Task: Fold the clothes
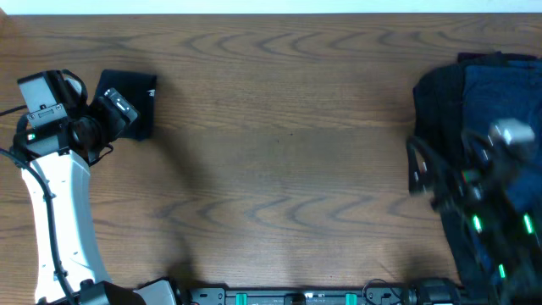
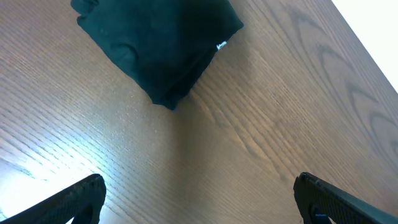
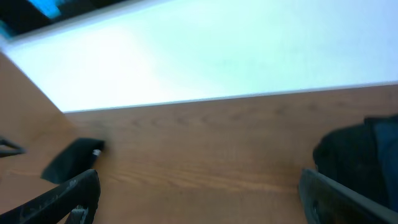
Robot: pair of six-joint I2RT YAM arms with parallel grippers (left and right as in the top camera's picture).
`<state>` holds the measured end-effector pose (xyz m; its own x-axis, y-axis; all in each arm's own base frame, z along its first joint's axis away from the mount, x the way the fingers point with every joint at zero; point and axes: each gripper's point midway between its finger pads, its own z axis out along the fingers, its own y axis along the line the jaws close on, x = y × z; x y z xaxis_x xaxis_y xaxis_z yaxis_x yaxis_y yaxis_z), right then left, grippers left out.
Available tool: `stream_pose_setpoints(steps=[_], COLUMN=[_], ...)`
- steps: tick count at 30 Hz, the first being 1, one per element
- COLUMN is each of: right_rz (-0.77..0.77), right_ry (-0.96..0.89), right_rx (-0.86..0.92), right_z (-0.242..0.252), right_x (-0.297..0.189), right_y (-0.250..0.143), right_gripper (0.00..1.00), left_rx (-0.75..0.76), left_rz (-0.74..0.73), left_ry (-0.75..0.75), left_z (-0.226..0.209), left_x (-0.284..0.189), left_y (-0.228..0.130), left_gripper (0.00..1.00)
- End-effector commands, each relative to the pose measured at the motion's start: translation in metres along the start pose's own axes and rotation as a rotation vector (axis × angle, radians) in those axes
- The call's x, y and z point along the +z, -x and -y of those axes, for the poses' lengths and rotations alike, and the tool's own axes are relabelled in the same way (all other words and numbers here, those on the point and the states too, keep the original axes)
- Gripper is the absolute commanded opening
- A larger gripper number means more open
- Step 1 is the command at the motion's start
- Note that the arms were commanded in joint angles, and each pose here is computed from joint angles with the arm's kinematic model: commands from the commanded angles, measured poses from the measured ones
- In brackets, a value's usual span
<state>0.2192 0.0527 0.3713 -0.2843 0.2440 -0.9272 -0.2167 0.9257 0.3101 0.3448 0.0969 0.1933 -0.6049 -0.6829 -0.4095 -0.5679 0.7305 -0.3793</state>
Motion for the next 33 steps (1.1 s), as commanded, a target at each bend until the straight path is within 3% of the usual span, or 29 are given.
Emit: stream_pose_setpoints(steps=[1, 6, 12, 20, 33], right_rz=[0.063, 0.119, 0.131, 0.092, 0.187], right_ry=[0.027, 0.042, 0.047, 0.049, 0.01], right_rx=[-0.028, -0.042, -0.061, -0.054, -0.067], right_z=[-0.011, -0.017, -0.014, 0.003, 0.037], right_x=[-0.036, -0.082, -0.092, -0.064, 0.004], right_y=[-0.001, -0.019, -0.042, -0.084, -0.111], right_gripper=[0.99, 0.99, 0.99, 0.99, 0.99], left_rx=[-0.007, -0.007, -0.007, -0.007, -0.007], left_rz=[-0.004, -0.005, -0.004, -0.005, -0.005], left_ry=[0.005, 0.005, 0.005, 0.005, 0.005], left_z=[-0.001, -0.001, -0.001, -0.001, -0.001], left_x=[0.001, 0.001, 0.001, 0.001, 0.001], left_y=[0.0, 0.0, 0.0, 0.0, 0.0], left_gripper=[0.98, 0.98, 0.98, 0.98, 0.98])
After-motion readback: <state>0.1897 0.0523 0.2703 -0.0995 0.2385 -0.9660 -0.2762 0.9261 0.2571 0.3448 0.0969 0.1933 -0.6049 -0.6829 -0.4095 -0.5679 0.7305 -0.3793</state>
